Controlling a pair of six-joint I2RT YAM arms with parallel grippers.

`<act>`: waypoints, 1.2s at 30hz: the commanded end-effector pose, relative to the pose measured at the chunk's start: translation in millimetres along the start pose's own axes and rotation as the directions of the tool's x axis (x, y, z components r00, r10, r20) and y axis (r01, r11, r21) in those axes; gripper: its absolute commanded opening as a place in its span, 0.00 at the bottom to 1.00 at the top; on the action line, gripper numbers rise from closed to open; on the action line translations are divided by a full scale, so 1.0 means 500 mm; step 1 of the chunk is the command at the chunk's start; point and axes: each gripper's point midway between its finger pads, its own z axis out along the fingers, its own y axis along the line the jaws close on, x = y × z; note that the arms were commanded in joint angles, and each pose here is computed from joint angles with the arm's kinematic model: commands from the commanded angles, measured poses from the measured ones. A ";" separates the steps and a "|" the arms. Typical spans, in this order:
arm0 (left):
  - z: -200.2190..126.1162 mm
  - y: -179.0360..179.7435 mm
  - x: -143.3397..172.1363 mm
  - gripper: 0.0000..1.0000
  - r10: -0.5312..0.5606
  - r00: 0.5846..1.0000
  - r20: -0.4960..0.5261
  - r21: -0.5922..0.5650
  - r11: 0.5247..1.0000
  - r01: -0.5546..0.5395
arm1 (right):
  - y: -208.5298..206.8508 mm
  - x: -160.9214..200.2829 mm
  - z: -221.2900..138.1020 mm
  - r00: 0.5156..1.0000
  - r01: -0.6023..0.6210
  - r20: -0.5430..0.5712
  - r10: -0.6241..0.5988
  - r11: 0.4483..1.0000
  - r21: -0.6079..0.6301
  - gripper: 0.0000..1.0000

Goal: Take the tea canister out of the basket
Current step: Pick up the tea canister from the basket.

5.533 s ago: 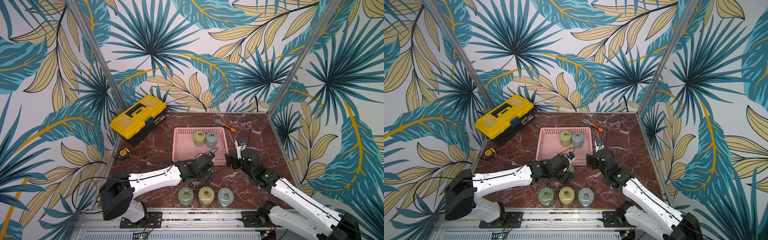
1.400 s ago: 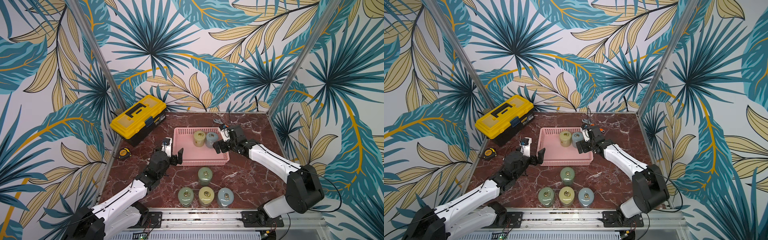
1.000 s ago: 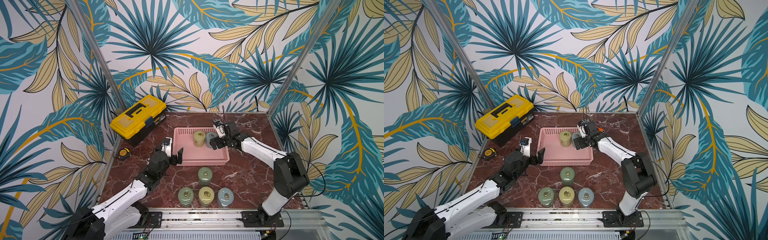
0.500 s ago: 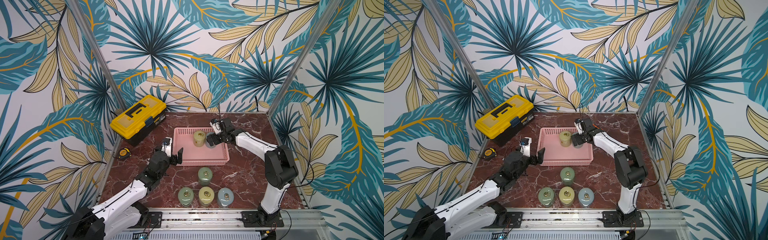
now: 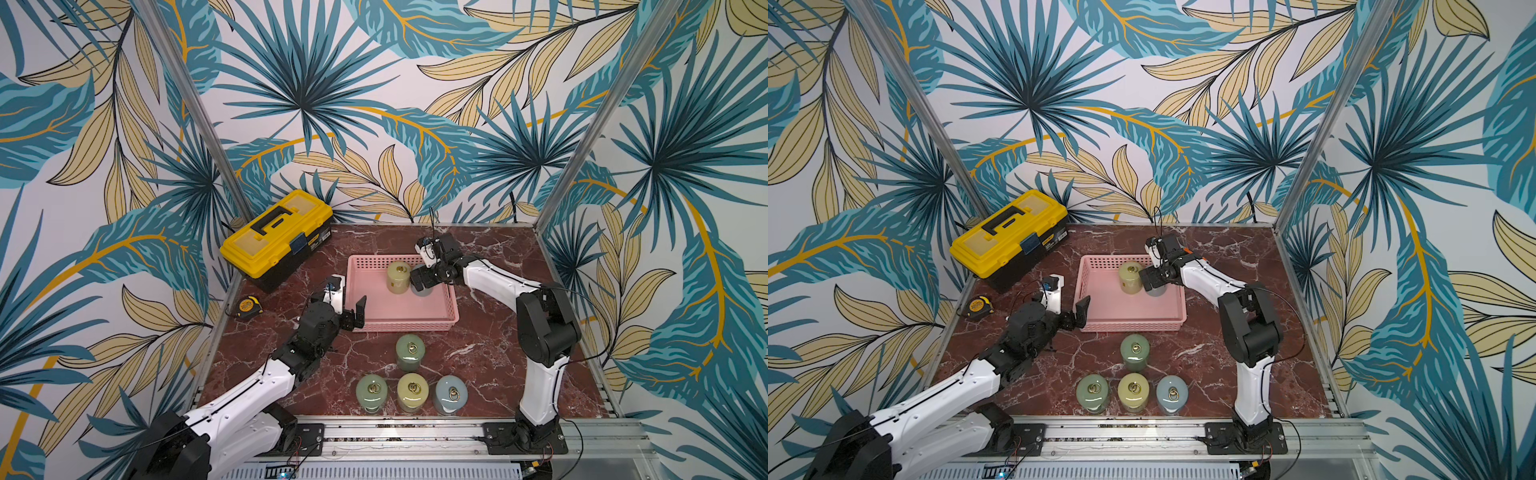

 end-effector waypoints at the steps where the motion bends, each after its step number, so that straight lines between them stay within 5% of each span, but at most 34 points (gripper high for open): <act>1: 0.001 0.007 0.004 1.00 0.012 1.000 0.004 -0.014 1.000 -0.012 | 0.001 0.011 0.012 0.999 0.002 -0.035 -0.002 1.000 -0.008 0.98; 8: 0.001 0.007 0.004 1.00 0.016 1.000 0.003 -0.015 1.000 -0.016 | -0.001 0.015 0.020 0.998 0.002 -0.055 -0.002 1.000 -0.001 0.86; 15: 0.000 0.007 0.002 1.00 0.016 1.000 0.005 -0.016 1.000 -0.016 | -0.003 0.029 0.020 0.996 -0.005 -0.084 0.005 1.000 0.001 0.60; 36: -0.001 0.007 0.001 1.00 0.012 1.000 0.007 -0.014 1.000 -0.012 | -0.018 -0.044 -0.113 0.998 -0.054 0.048 0.051 0.997 0.063 0.56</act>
